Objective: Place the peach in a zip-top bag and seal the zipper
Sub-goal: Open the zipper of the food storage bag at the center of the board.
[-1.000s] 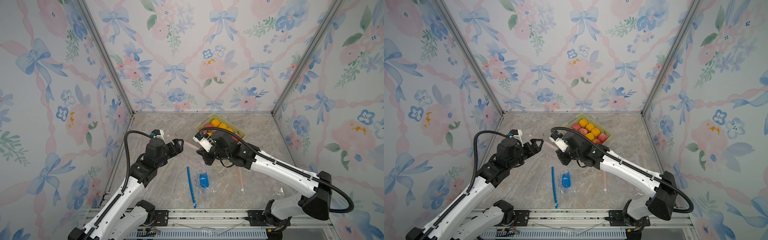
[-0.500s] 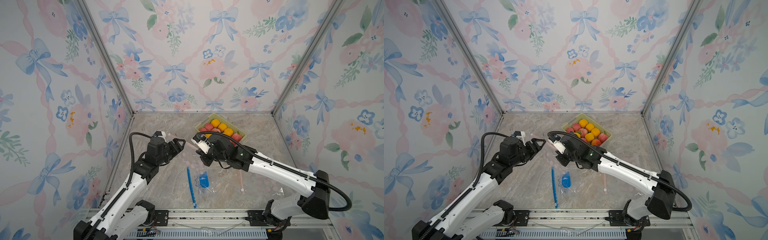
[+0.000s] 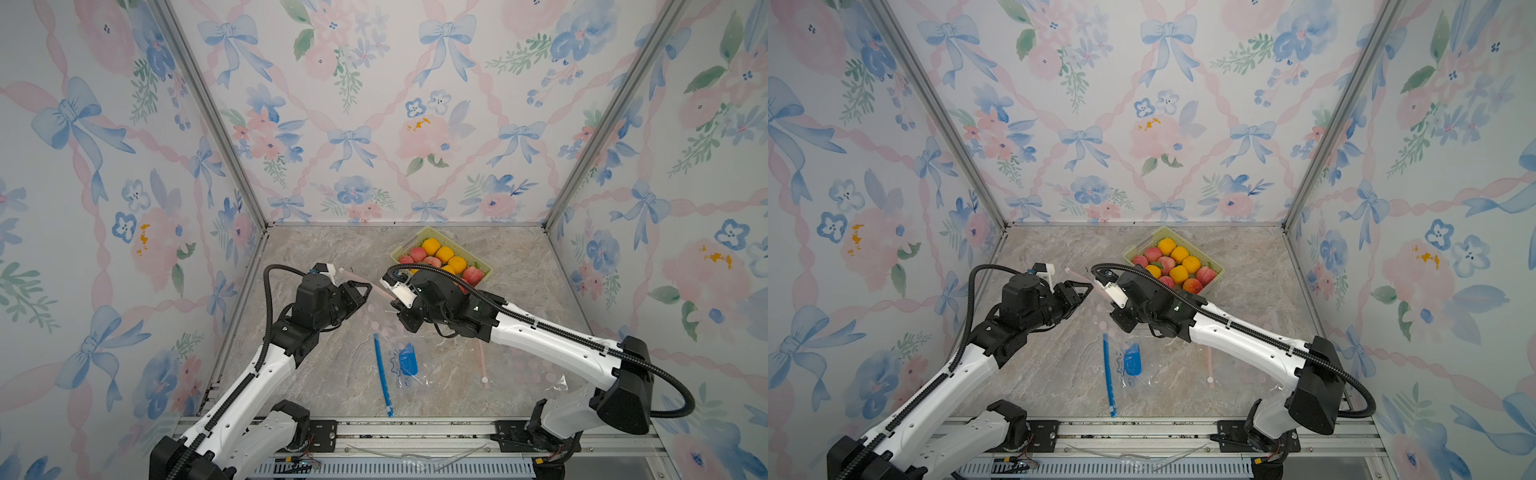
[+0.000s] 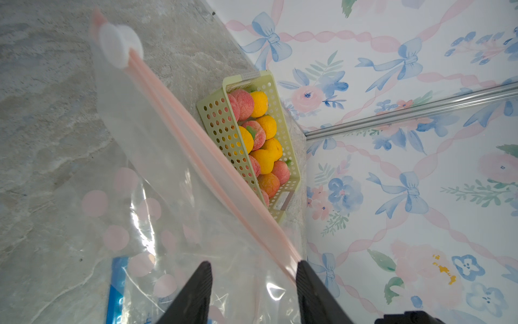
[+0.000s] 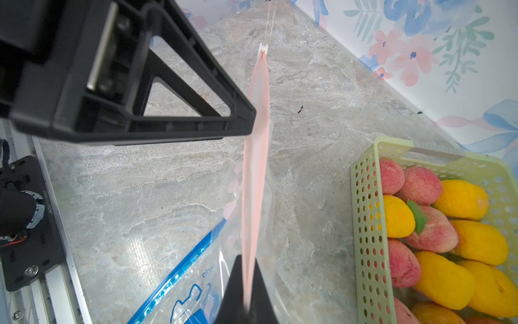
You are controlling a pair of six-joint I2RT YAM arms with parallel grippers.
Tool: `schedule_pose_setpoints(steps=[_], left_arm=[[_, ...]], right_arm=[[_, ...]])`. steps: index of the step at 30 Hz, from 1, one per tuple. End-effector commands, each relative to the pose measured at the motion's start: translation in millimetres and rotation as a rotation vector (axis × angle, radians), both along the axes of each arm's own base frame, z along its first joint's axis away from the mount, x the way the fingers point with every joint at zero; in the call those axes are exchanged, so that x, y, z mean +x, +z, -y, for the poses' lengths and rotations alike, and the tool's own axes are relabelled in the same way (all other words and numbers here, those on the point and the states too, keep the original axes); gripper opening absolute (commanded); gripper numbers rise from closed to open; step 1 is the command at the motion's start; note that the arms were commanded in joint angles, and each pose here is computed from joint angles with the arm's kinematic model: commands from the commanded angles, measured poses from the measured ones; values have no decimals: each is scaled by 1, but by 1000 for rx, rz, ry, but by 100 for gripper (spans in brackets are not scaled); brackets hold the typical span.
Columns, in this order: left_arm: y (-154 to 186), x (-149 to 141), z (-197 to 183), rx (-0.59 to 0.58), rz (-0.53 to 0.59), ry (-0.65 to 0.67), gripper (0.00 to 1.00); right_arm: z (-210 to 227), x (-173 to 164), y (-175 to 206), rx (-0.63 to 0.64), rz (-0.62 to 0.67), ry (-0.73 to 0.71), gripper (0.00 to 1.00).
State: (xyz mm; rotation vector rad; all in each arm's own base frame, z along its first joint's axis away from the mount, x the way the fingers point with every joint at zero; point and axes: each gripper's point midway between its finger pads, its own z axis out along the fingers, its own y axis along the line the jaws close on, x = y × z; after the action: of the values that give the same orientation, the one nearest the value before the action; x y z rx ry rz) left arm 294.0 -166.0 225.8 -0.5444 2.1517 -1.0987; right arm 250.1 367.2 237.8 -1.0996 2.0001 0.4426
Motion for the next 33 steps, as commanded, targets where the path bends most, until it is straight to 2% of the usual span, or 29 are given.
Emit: schedule_pose_setpoints(steps=[1,4,7,12,16,23,27,31,33], left_arm=[[-12,-3,0,-7,-25,-7,51],[-18,-2,2,-22,-38,-10,58],[-21,0,5,-43,-44,-13,71],[-23,2,6,-54,-44,-11,71],[-24,5,6,-81,-47,7,66],[-26,11,6,-126,-59,42,49],[-27,15,6,-143,-53,54,29],[-18,21,2,-91,-1,58,0],[-12,23,-2,-9,27,44,0]], right_arm=[[-6,0,1,3,16,7,0],[-6,-1,0,4,13,13,0],[-6,-3,-2,2,9,21,0],[-7,-6,-4,-4,6,28,0],[-9,-8,-2,-2,13,37,0],[-14,-14,-1,6,12,62,0],[-17,-17,-3,6,9,70,0],[-19,-15,-4,18,-2,53,0],[-19,-14,-2,29,-11,40,3]])
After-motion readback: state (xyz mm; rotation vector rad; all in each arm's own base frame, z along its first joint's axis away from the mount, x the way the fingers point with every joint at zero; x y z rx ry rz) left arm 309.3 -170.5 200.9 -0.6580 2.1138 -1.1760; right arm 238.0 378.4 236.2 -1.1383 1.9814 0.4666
